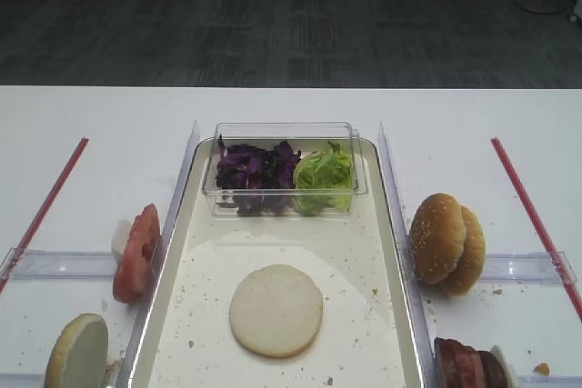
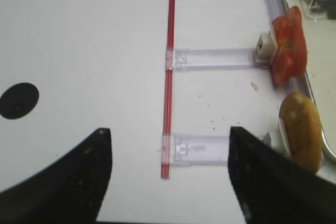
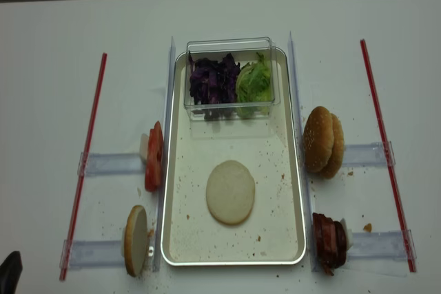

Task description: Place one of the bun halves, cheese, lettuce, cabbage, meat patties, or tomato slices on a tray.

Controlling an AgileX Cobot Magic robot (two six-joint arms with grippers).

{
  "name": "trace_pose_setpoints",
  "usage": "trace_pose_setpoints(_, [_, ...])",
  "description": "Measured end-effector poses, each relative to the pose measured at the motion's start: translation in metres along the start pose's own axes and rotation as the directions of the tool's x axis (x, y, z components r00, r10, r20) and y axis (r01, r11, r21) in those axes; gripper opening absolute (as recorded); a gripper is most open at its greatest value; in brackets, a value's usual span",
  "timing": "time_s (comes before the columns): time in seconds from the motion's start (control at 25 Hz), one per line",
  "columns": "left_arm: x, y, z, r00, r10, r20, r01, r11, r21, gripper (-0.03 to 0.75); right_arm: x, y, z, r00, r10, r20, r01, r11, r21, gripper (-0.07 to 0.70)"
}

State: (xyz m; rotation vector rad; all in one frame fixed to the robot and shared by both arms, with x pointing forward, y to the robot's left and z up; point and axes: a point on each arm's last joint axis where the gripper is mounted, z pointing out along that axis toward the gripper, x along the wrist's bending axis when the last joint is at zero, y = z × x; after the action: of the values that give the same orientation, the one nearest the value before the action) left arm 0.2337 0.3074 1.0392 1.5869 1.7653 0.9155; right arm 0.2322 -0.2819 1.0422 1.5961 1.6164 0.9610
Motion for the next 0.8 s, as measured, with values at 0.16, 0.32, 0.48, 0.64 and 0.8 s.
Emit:
trace_pose_setpoints(0.16, [0.0003, -0.0044, -0.0046, 1.0, 0.001, 0.002, -0.001, 0.999, -0.036, 0.438, 0.0, 0.0, 0.0, 1.0, 0.0, 0.0, 0.0, 1.0, 0.0, 0.692])
trace_pose_setpoints(0.32, [0.0001, -0.0046, -0.0046, 1.0, 0.0, 0.005, 0.0, 0.999, -0.034, 0.438, 0.0, 0.0, 0.0, 1.0, 0.002, 0.0, -0.002, 1.0, 0.0, 0.692])
trace_pose_setpoints(0.48, [0.0001, -0.0046, -0.0046, 1.0, -0.001, 0.004, 0.001, 0.999, -0.034, 0.438, 0.0, 0.0, 0.0, 1.0, 0.002, 0.0, -0.002, 1.0, 0.0, 0.692])
trace_pose_setpoints(0.64, [0.0001, -0.0046, -0.0046, 1.0, -0.001, 0.004, 0.001, 0.999, -0.034, 0.438, 0.0, 0.0, 0.0, 1.0, 0.002, 0.0, -0.002, 1.0, 0.0, 0.692])
trace_pose_setpoints(0.8, [0.0001, -0.0046, -0.0046, 1.0, 0.0, 0.003, 0.0, 0.999, -0.034, 0.438, 0.0, 0.0, 0.0, 1.0, 0.002, 0.0, -0.002, 1.0, 0.0, 0.692])
